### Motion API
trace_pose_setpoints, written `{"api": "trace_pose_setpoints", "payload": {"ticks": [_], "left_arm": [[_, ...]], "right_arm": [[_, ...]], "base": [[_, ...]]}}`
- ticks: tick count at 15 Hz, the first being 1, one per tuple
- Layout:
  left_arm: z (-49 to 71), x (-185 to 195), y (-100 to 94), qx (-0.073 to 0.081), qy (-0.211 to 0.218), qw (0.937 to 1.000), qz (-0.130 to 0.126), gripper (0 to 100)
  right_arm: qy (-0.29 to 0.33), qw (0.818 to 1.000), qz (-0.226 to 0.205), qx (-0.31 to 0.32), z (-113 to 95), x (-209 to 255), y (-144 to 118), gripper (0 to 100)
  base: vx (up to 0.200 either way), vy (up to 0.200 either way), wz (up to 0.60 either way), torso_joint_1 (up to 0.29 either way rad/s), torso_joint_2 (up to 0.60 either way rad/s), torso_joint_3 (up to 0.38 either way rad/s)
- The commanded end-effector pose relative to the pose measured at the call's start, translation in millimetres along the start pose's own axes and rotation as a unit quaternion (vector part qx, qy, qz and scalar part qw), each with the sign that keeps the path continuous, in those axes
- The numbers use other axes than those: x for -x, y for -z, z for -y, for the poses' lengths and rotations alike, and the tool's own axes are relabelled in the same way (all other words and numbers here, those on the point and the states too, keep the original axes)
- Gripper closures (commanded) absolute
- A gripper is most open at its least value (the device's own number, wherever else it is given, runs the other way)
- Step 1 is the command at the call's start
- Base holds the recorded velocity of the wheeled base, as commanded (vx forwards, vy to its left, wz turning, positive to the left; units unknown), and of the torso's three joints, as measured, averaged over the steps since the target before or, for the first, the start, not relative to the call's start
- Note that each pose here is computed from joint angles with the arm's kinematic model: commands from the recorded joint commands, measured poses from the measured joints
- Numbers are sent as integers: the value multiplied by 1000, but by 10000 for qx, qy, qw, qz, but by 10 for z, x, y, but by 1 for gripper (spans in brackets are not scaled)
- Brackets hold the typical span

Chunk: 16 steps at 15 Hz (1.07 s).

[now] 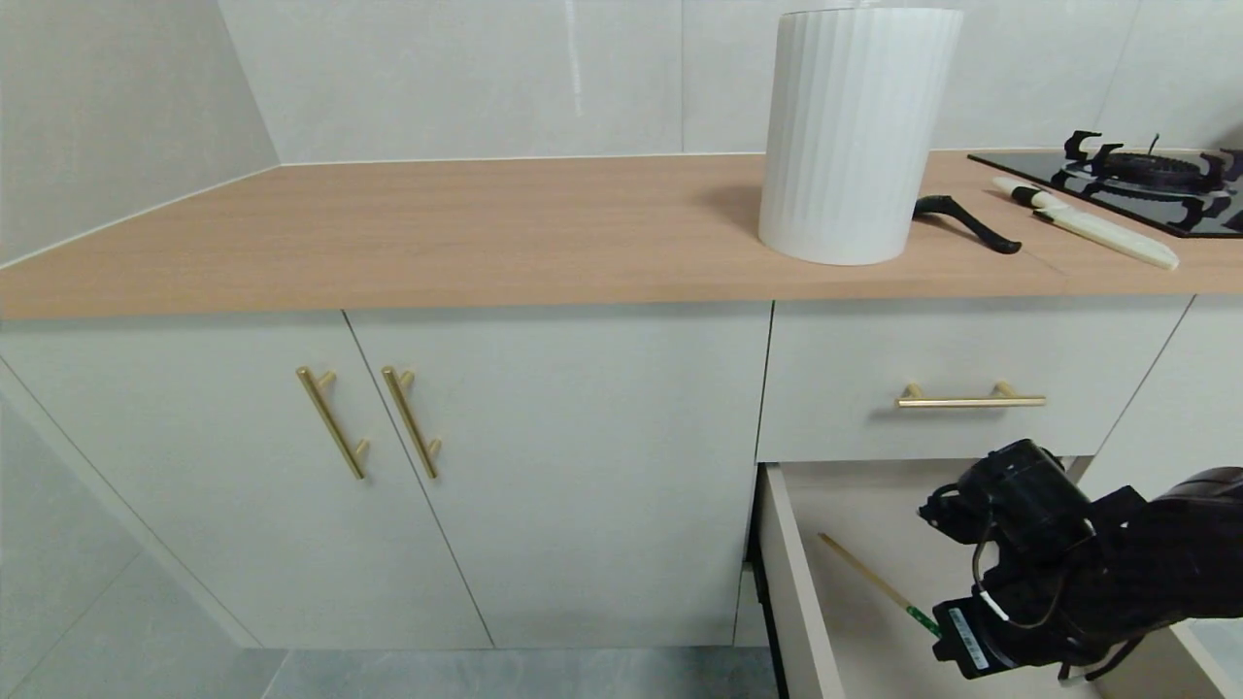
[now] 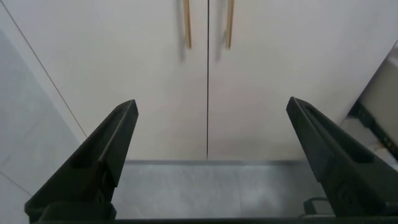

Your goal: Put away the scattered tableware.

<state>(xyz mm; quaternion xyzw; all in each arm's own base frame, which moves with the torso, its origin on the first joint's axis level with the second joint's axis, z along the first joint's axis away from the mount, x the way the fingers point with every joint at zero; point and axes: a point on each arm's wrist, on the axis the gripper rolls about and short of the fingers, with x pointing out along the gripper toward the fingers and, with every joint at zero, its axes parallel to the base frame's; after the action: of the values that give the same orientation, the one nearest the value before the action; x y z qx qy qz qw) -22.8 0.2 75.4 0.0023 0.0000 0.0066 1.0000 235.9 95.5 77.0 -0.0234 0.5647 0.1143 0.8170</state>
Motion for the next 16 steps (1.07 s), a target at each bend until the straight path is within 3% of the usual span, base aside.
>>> {"api": "trace_pose_setpoints", "payload": {"ticks": [1, 6, 10, 16], "left_arm": [[0, 0, -1, 0, -11, 10000, 0, 0], [0, 0, -1, 0, -3, 10000, 0, 0], [0, 0, -1, 0, -3, 10000, 0, 0], [0, 0, -1, 0, -3, 10000, 0, 0]], "right_arm": [[82, 9999, -112, -36, 7, -144, -92, 100], [50, 9990, 399, -174, 32, -290, -201, 100], [550, 9969, 422, -383, 2, -630, -229, 100], [588, 9974, 123, -408, -100, -974, -143, 100]], "base": [[0, 0, 0, -61, 203, 110], [0, 0, 0, -12, 33, 17], [0, 0, 0, 0, 0, 0], [0, 0, 0, 0, 0, 0]]}}
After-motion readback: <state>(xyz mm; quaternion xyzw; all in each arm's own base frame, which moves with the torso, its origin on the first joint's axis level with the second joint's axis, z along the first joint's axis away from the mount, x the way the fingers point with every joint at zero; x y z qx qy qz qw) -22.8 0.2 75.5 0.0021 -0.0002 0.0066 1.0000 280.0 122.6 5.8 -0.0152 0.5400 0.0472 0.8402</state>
